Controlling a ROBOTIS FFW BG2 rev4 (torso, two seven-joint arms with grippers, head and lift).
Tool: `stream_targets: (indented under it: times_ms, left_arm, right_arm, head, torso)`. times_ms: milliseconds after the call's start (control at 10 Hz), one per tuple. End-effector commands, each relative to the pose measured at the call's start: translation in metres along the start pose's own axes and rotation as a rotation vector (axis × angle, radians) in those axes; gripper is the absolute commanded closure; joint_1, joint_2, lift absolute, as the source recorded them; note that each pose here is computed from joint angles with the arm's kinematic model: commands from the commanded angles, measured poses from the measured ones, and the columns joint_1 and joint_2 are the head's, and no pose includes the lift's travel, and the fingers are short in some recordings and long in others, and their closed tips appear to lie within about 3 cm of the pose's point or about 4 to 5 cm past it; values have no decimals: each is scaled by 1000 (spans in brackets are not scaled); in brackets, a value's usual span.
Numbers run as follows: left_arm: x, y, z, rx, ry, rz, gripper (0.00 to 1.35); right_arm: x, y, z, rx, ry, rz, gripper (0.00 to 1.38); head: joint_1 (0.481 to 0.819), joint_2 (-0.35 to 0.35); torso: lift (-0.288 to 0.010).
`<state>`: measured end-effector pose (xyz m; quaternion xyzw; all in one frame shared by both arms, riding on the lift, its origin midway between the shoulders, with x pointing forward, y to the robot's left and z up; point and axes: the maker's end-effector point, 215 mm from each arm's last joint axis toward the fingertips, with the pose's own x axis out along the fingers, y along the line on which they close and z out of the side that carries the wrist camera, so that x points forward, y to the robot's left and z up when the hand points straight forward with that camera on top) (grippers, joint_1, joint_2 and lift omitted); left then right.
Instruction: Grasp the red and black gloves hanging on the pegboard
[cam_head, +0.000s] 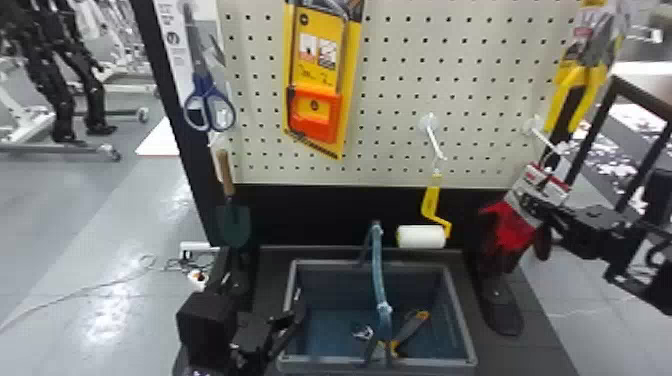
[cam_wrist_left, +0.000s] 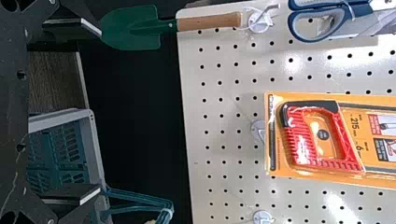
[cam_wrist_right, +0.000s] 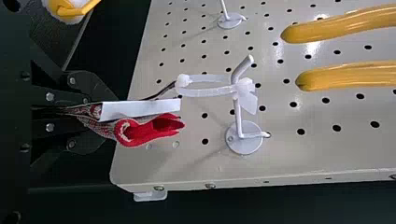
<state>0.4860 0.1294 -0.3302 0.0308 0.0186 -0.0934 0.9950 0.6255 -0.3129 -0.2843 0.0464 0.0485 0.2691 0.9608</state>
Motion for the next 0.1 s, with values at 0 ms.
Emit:
stream_targets:
  times_ms: [0]
  left_arm:
    - [0, 0, 0, 0, 0, 0, 139]
  right_arm:
    - [0, 1, 0, 2, -1, 1, 1289]
  head:
    - [549, 0]
  torso:
    - [-100]
